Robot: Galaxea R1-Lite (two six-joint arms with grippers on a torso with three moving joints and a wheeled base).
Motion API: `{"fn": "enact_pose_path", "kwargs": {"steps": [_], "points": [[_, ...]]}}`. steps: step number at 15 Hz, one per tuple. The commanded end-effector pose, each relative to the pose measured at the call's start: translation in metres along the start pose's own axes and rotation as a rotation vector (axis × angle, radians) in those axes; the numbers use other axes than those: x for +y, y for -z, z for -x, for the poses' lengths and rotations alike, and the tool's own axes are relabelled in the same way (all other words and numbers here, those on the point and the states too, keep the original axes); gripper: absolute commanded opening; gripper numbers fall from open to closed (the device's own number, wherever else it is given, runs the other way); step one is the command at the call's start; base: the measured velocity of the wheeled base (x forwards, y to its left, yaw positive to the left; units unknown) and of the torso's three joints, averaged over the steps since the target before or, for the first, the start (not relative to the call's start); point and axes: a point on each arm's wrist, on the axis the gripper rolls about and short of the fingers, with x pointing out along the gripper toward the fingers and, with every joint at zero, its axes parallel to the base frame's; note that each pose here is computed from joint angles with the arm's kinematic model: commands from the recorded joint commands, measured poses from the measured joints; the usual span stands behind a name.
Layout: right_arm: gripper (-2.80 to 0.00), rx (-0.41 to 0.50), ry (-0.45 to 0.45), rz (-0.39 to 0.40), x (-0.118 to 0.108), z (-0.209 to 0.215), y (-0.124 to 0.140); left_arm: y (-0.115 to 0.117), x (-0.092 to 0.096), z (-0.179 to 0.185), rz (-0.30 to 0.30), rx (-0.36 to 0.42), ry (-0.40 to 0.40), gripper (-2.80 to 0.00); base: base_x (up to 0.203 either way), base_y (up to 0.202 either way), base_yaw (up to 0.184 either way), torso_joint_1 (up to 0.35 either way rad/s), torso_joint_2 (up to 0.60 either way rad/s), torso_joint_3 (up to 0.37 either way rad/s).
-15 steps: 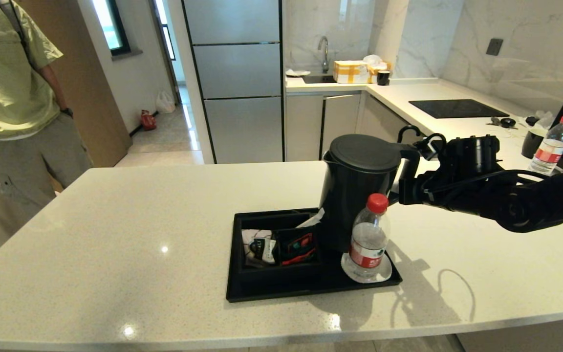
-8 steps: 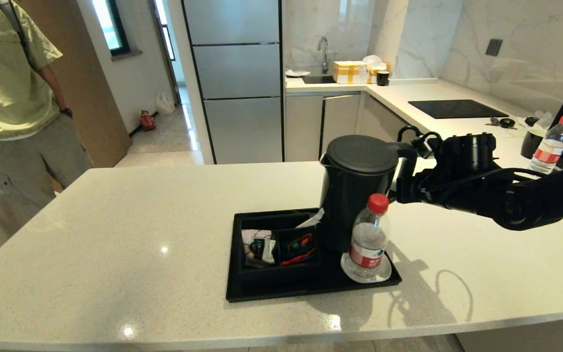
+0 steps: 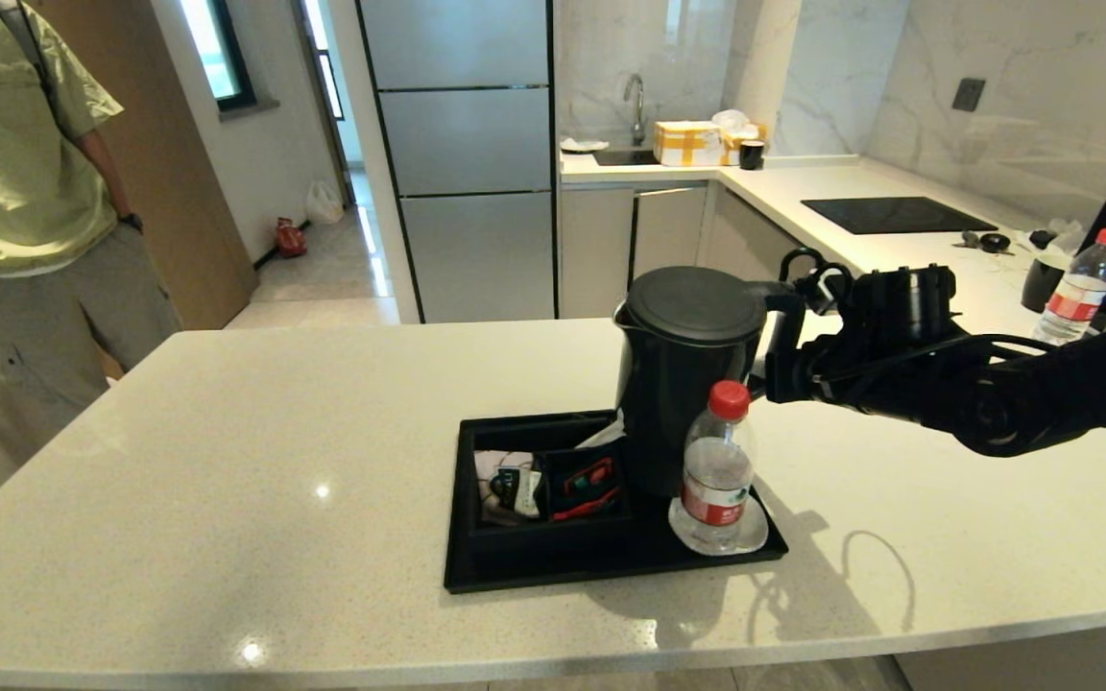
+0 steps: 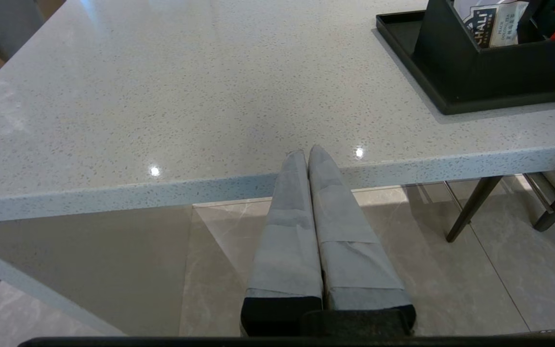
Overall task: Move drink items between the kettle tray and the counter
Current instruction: Return the kettle to its original position
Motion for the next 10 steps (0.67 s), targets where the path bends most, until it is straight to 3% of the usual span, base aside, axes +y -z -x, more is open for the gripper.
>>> {"fn": "enact_pose_path", "kwargs": {"steps": [1,6,10], "points": [[-2.8,0.012,0.0,-0.001,0.0,-0.001,0.001,0.0,0.0,0.0,-0.001,0.001,0.0,-2.8,0.0,0.0,0.0,0.0,0.0,0.0],[-2.8,0.05,0.005,-0.006,-0.001,-0.004,0.001,0.0,0.0,0.0,-0.001,0.001,0.0,-2.8,0.0,0.0,0.0,0.0,0.0,0.0],[-2.8,0.046,0.061,-0.01,-0.004,-0.014,0.0,0.0,0.0,0.0,-0.001,0.001,0.0,-2.8,0.0,0.0,0.0,0.0,0.0,0.0]]}}
